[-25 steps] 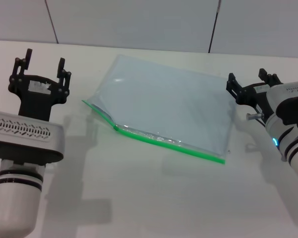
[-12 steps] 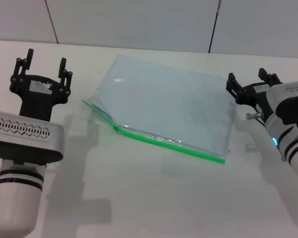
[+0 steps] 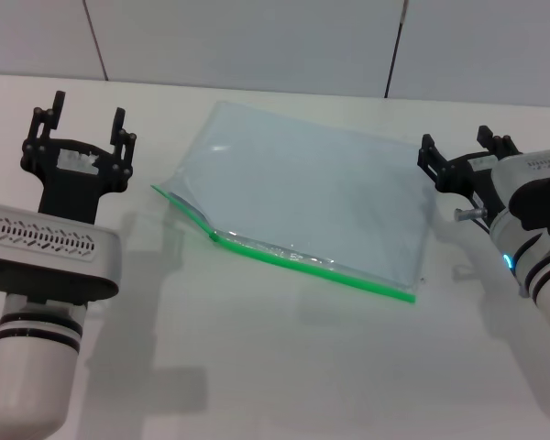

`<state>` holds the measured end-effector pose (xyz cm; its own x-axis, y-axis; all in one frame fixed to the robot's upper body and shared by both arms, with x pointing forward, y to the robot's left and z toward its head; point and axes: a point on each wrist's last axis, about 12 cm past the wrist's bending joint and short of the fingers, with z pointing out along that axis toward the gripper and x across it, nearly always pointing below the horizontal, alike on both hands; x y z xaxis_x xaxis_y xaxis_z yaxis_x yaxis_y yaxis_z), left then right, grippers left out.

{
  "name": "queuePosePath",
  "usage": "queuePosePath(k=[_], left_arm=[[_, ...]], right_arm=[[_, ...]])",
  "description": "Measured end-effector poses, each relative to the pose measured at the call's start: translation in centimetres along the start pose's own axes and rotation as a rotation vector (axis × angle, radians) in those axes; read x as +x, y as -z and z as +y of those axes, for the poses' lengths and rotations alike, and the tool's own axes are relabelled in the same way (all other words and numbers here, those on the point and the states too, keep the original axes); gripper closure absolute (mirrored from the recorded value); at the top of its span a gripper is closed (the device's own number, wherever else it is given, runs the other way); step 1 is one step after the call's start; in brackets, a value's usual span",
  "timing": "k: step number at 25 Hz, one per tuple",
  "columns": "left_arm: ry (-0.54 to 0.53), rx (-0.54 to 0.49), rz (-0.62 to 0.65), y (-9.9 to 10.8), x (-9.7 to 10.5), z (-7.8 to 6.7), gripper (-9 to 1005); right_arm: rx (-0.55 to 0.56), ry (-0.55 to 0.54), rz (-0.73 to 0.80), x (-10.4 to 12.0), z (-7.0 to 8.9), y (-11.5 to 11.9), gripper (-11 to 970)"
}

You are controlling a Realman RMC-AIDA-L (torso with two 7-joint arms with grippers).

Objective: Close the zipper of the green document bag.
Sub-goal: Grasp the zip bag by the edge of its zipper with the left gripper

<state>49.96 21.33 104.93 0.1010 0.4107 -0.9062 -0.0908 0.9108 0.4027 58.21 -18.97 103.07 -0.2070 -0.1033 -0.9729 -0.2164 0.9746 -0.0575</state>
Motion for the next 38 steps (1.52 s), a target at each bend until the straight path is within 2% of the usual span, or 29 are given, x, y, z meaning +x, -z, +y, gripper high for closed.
queuePosePath(k=[5,8,17,20,24,30,38], left_arm=[[-0.033,-0.004,0.001,0.0,0.0,0.1,345],[-0.101,-0.007,0.015,0.1,0.2,0.1,346],[-0.432,-0.023,0.081,0.3,0.9,0.4,349],[-0.566,-0.003,0.109,0.4,1.3,0.3,350],[-0.682,0.055,0.181,0.5,2.3,0.1,350],[-0.715,0.14,0.249,0.4,3.7,-0.3,351],[-0.761,0.209,0.263,-0.2,4.5,-0.5,352]], right_arm=[[0.001,0.001,0.001,0.0,0.0,0.0,155],[0.002,0.001,0.001,0.1,-0.1,0.0,156],[0.006,0.001,0.004,0.2,-0.2,0.1,159],[0.005,0.0,0.009,0.3,-0.2,0.2,160],[-0.002,0.002,0.032,0.6,-0.2,0.2,161],[-0.005,0.007,0.056,0.9,-0.3,0.1,163],[-0.006,0.007,0.056,0.8,-0.3,0.1,165]])
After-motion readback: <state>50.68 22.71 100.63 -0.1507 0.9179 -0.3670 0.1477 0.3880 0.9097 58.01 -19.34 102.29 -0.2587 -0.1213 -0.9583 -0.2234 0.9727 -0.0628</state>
